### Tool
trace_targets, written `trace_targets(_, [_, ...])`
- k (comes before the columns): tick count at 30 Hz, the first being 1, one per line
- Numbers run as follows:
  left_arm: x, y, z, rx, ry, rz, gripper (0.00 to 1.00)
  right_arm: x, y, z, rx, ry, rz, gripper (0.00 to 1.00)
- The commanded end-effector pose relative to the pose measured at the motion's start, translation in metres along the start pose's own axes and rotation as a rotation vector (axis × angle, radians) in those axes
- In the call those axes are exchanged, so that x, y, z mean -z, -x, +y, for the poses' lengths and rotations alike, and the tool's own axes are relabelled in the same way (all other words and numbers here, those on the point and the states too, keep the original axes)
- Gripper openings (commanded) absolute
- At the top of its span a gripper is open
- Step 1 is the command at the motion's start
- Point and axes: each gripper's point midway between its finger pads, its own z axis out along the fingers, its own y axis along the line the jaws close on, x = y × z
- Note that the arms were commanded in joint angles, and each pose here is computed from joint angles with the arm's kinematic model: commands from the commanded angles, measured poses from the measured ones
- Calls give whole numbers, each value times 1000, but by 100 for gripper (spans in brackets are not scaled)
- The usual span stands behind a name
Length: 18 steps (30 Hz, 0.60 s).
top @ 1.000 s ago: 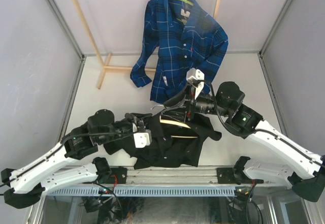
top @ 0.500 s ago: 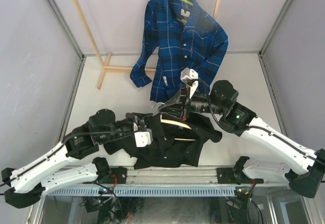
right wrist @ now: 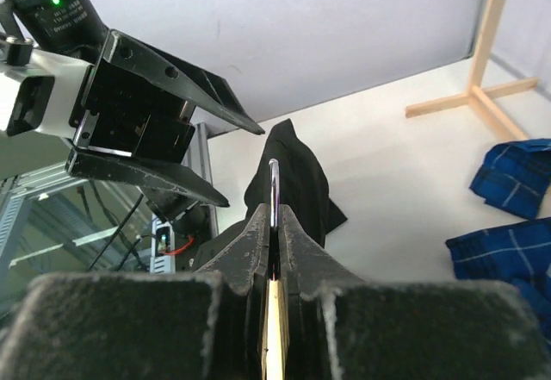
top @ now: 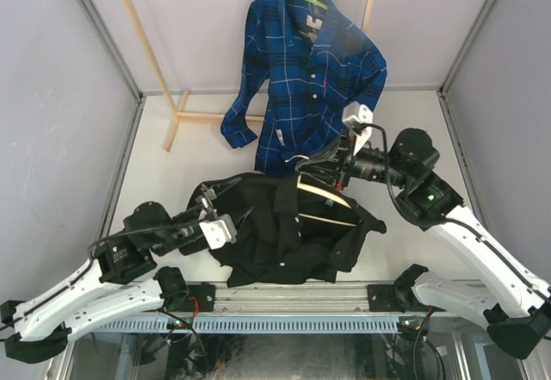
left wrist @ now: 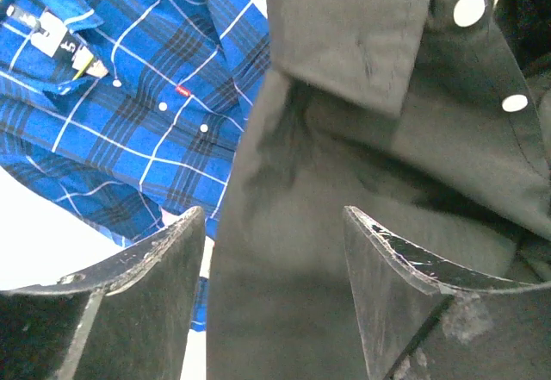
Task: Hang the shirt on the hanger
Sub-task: Hang the shirt on the hanger.
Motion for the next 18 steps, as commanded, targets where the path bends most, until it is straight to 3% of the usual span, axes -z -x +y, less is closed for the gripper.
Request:
trace_targets(1, [8, -3, 7, 107, 96, -23, 69, 28, 42, 16, 128, 60, -98, 0])
trace_targets(14, [41, -29, 39, 218, 366, 44, 71, 80, 63, 36, 290, 27, -127, 0])
trace_targets(18, [44, -35, 34, 246, 369, 47, 71, 87, 66, 48, 325, 43, -130, 0])
